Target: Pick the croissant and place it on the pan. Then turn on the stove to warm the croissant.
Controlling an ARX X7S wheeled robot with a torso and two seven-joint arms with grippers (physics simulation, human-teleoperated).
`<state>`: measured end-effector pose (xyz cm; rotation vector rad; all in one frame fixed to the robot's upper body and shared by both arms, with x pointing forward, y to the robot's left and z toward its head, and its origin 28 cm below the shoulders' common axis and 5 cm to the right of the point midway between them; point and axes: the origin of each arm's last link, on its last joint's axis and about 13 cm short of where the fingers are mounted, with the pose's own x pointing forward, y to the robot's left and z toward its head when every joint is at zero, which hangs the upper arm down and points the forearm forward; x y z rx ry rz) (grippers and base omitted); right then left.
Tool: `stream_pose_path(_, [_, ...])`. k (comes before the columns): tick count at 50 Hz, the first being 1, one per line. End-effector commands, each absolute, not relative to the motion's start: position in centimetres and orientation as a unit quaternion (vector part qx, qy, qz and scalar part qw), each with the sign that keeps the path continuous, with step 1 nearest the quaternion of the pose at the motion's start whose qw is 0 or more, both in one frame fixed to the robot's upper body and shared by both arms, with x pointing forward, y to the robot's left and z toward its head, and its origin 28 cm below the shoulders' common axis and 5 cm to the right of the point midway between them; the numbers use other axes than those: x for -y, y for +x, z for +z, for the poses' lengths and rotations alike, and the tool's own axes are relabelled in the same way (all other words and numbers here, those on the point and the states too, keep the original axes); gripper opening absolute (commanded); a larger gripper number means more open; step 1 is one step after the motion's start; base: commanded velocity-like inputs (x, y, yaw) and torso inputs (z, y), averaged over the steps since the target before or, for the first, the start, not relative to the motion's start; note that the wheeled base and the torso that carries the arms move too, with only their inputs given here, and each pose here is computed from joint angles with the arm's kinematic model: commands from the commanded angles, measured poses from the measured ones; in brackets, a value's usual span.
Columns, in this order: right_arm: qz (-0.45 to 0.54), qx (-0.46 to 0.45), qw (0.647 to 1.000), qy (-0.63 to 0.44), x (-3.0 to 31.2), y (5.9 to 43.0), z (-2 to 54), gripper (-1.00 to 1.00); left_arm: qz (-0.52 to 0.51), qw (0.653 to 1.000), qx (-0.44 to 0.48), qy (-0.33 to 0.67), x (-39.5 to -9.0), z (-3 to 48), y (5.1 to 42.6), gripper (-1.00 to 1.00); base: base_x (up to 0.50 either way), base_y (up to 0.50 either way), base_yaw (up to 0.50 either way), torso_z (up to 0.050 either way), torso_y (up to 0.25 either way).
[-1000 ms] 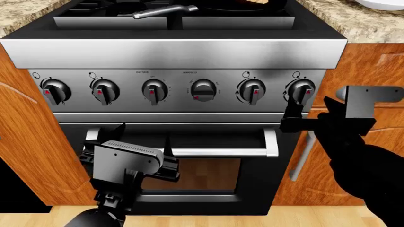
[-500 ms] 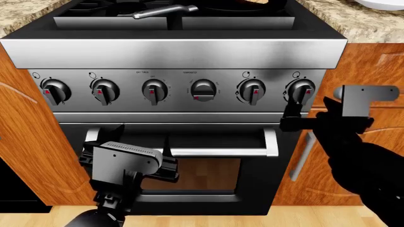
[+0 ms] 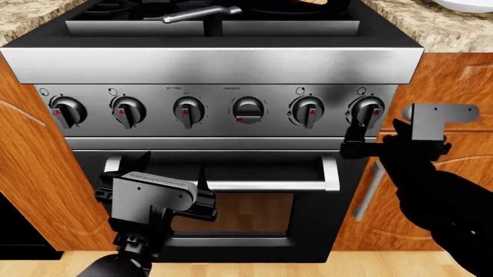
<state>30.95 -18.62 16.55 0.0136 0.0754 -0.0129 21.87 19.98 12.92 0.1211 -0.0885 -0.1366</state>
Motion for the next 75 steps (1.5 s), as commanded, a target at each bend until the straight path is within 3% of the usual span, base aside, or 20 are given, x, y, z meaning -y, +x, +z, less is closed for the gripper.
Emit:
stream_pose_path(1, [-0.008,-0.04,0.999,0.005,18.6,31.3,16.3,1.0,-0.066,0.995,0.044,0.06,-20.0,12.8,21.8,1.0,0.0,0.0,0.0,0.0,0.0])
stream_pose_path(43, [-0.012,-0.041,0.999,0.0,18.7,32.6,15.8,1.0,-0.063,0.996,0.038,0.06,-20.0,12.6,22.1,1.0,0.0,0.0,0.0,0.0,0.0])
stream_pose_path(44, [-0.01,-0.04,0.999,0.0,18.7,32.5,15.8,-1.0,-0.062,0.996,0.037,0.06,-20.0,12.5,22.1,1.0,0.0,0.0,0.0,0.0,0.0])
stream_pose_path(75, [-0.015,-0.027,0.999,-0.01,18.6,32.5,16.5,-1.0,-0.064,0.995,0.039,0.06,-20.1,12.7,22.1,1.0,0.0,0.0,0.0,0.0,0.0])
